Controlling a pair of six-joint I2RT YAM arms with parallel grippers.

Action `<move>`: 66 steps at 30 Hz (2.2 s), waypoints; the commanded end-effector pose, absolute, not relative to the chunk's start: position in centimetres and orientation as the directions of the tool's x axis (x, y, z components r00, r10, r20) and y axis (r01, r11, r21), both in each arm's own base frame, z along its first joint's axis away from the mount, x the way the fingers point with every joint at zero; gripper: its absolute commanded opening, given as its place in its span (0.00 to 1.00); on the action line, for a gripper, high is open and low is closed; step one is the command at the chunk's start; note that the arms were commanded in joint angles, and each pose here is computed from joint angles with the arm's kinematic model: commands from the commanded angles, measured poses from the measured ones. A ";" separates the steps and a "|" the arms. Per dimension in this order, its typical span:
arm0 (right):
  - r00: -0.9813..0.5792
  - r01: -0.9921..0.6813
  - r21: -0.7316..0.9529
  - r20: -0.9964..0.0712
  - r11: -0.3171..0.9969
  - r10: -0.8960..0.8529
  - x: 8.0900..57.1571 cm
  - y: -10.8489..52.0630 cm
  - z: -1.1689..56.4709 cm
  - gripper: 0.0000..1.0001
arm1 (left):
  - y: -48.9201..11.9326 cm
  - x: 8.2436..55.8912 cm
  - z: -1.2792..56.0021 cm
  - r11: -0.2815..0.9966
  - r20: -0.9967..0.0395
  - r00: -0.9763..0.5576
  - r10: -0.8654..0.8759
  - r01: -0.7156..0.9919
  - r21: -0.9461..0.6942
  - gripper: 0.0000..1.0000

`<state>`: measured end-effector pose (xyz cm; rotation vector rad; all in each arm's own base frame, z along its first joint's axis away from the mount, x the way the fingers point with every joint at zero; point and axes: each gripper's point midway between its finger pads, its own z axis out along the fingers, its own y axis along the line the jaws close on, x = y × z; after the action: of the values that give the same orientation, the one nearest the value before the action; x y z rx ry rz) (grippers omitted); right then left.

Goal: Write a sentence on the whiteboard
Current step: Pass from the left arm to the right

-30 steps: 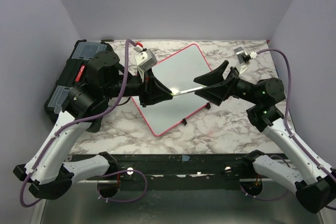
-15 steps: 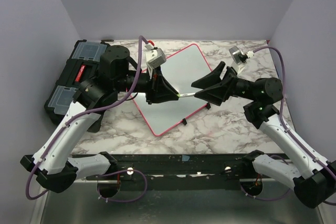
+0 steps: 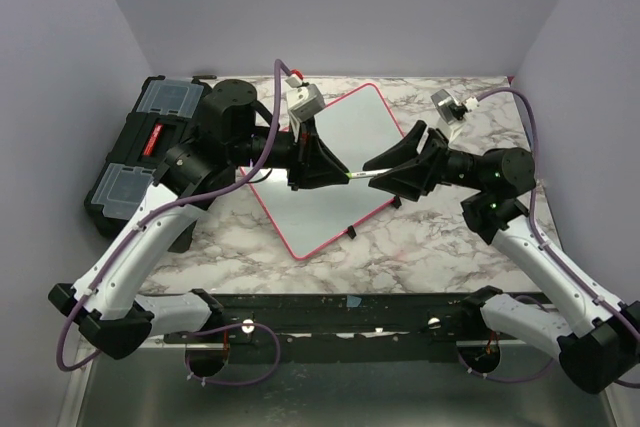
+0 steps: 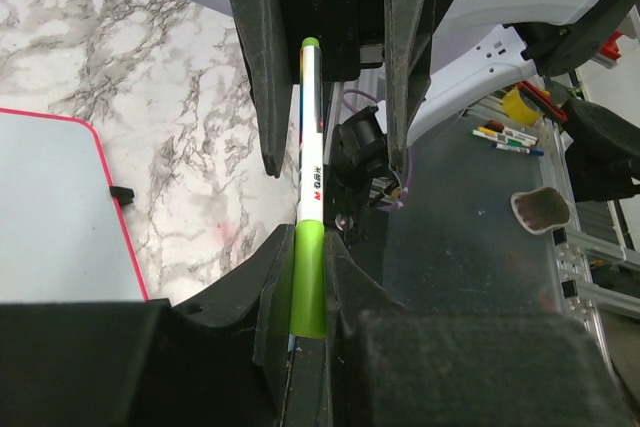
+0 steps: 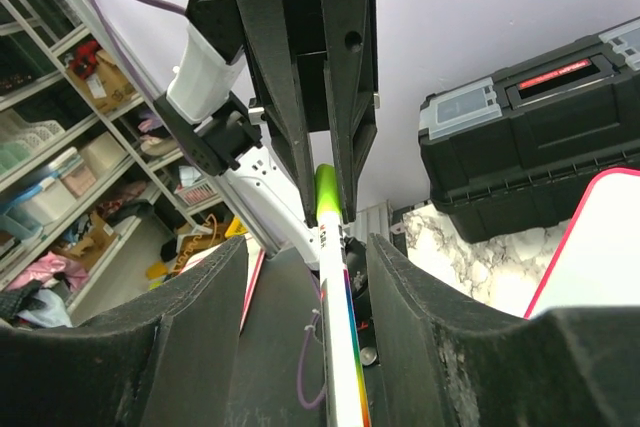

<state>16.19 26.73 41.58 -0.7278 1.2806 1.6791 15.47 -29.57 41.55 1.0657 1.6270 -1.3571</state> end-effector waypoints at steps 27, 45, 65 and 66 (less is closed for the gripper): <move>-0.464 -0.886 0.445 -0.848 -0.131 0.256 16.2 27.2 40.4 0.33 | -30.5 16.2 41.7 0.052 -0.918 -0.365 0.155 0.931 -0.362 0.00; -0.478 -0.878 0.461 -0.834 -0.125 0.276 16.9 27.4 40.5 0.29 | -30.7 16.4 40.8 0.054 -0.913 -0.372 0.165 0.928 -0.368 0.00; -0.504 -0.863 0.490 -0.813 -0.124 0.291 17.9 27.8 40.0 0.25 | -30.7 16.6 40.1 0.062 -0.912 -0.370 0.178 0.929 -0.365 0.00; -0.503 -0.863 0.489 -0.814 -0.124 0.291 17.9 27.8 40.0 0.25 | -30.7 16.6 40.0 0.061 -0.912 -0.369 0.179 0.929 -0.364 0.00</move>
<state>17.81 27.63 40.04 -0.7013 1.3120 1.7485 16.87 -30.44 40.58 1.0899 1.6505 -1.3551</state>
